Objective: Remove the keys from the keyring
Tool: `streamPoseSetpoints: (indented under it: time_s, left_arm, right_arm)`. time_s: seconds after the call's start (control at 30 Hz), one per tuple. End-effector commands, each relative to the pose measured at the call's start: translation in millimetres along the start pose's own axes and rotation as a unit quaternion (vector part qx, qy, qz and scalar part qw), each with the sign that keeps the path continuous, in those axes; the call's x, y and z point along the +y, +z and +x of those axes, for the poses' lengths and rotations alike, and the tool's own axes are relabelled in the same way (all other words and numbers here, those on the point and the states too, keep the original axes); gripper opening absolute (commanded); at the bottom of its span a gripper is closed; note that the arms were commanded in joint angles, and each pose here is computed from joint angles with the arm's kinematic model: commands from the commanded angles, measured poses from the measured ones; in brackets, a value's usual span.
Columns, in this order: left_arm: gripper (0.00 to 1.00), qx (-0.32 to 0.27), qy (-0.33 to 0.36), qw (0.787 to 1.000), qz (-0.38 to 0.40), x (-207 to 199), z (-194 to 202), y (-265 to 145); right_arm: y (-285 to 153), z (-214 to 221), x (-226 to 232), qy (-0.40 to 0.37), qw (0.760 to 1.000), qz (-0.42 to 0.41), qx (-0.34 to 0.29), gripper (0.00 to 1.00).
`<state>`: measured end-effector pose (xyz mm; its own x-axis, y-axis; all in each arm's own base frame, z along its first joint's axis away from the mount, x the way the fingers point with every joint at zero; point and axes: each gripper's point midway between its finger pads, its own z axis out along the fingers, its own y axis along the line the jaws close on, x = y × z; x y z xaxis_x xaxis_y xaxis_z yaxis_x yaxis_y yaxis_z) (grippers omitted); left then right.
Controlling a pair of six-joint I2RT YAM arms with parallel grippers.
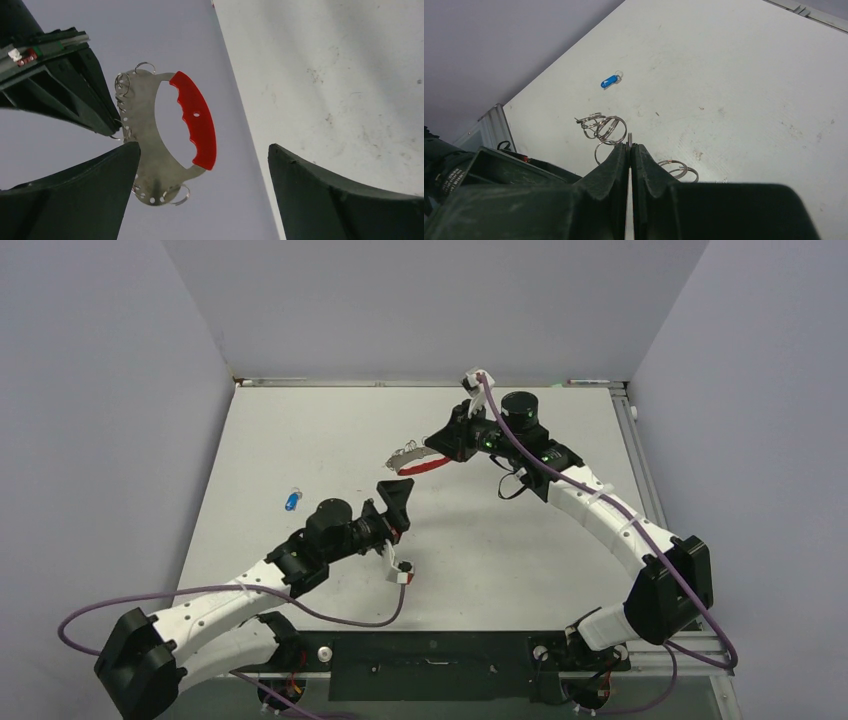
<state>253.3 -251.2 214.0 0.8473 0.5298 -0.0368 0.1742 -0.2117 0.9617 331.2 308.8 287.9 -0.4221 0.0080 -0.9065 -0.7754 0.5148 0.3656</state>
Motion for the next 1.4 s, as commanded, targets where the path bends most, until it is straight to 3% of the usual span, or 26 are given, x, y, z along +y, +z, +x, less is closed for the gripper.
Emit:
streamPoseSetpoints:
  time_s: [0.0, 0.1, 0.5, 0.67, 0.83, 1.37]
  left_arm:
    - [0.99, 0.04, 0.108, 0.989, -0.087, 49, 8, 7]
    - [1.0, 0.055, 0.123, 0.987, -0.087, 47, 14, 14]
    - [0.77, 0.078, 0.142, 0.982, -0.095, 47, 24, 24]
    - [0.84, 0.021, 0.14, 0.989, -0.041, 14, 3, 11]
    - [0.86, 0.034, 0.139, 0.99, -0.013, -10, 7, 8]
    - [0.85, 0.086, 0.147, 0.978, -0.119, 21, 31, 20]
  right_arm:
    - [-4, -21, 19, -0.004, 1.0, -0.016, -0.02, 0.05]
    - [-5, -18, 23, 0.0, 1.0, -0.02, -0.013, 0.05]
    - [-8, -6, 33, 0.011, 0.999, -0.033, 0.006, 0.05]
    - [-9, -14, 34, 0.006, 0.999, -0.031, -0.002, 0.05]
    - [-9, -15, 38, 0.009, 0.999, -0.04, -0.004, 0.05]
    - [-7, -3, 49, -0.004, 0.997, -0.07, 0.026, 0.05]
